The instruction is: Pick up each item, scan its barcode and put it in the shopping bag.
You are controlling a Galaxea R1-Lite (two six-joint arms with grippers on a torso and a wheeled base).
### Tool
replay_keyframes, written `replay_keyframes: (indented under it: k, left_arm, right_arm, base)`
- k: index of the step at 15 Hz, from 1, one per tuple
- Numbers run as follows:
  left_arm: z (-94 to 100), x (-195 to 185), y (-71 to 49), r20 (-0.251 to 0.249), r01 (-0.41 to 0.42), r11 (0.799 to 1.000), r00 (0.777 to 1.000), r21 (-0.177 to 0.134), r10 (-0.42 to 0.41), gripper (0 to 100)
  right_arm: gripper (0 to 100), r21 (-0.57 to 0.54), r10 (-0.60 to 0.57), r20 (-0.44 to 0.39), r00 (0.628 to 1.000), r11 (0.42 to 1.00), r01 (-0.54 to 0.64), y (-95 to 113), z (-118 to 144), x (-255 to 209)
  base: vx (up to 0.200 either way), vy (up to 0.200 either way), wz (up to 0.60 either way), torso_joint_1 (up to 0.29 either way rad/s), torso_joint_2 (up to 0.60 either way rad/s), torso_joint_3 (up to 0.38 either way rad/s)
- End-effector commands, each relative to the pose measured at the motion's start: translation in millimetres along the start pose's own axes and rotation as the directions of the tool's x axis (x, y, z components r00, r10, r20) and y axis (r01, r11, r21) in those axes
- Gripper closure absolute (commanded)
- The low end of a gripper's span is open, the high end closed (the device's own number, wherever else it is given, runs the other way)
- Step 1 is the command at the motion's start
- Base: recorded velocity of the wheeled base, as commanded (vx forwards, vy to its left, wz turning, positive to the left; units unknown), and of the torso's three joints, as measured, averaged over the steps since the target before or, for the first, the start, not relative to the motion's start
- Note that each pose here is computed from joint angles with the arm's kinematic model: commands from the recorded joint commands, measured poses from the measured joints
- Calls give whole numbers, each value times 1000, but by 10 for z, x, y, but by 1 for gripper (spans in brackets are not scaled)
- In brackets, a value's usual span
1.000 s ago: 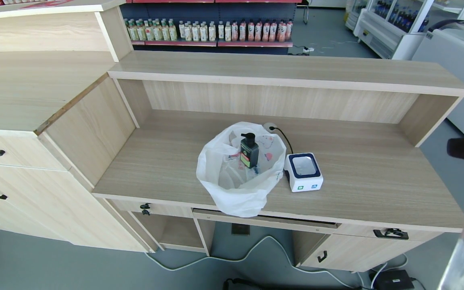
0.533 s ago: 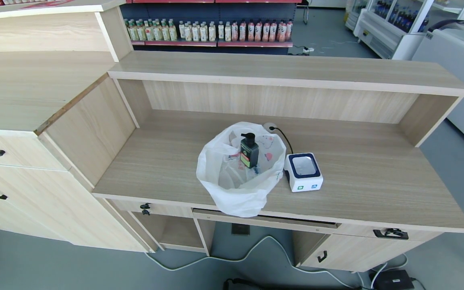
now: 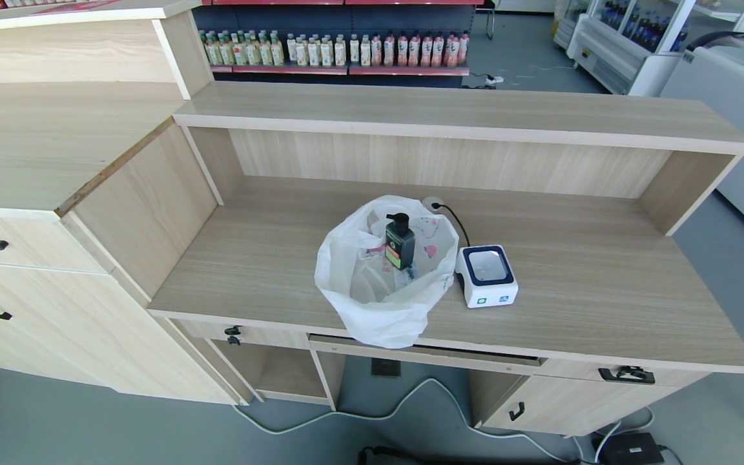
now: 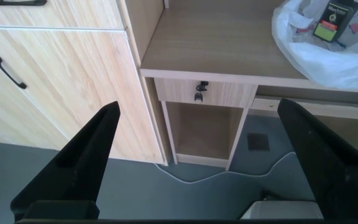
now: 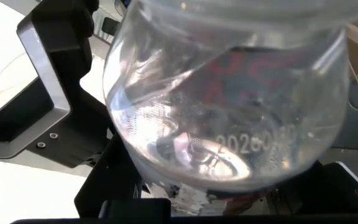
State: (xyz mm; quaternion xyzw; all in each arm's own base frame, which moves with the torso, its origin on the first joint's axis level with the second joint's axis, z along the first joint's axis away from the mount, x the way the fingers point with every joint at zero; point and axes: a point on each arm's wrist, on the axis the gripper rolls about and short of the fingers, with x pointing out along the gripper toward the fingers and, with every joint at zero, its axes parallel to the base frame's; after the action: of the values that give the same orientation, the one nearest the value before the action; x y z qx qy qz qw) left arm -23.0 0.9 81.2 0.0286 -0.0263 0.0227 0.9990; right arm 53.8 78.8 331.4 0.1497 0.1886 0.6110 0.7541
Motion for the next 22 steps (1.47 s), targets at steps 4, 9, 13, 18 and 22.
replay_keyframes:
  k: [4, 9, 13, 18, 22]
  left_arm:
    - [1, -1, 0, 0, -1, 1000, 1000, 0, 1, 0]
    - [2, -1, 0, 1, -1, 1000, 1000, 0, 1, 0]
    - [2, -1, 0, 1, -1, 1000, 1000, 0, 1, 0]
    - [2, -1, 0, 1, -1, 1000, 1000, 0, 1, 0]
    - [2, -1, 0, 1, -1, 1000, 1000, 0, 1, 0]
  right_arm:
    - [100, -1, -18, 15, 1000, 1000, 18, -2, -38, -62]
    - [100, 2, -67, 26, 997, 998, 67, -74, -9, -20]
    - [100, -29, -123, -3, 992, 992, 122, -209, -75, 48]
    - [100, -24, -186, 18, 982, 982, 186, -335, -34, 90]
    - [100, -26, -195, 20, 981, 980, 195, -354, -30, 96]
  base:
    - [0, 0, 0, 0, 0, 0]
    - [0, 0, 0, 0, 0, 0]
    - [0, 0, 0, 0, 0, 0]
    - [0, 0, 0, 0, 0, 0]
    - [0, 0, 0, 0, 0, 0]
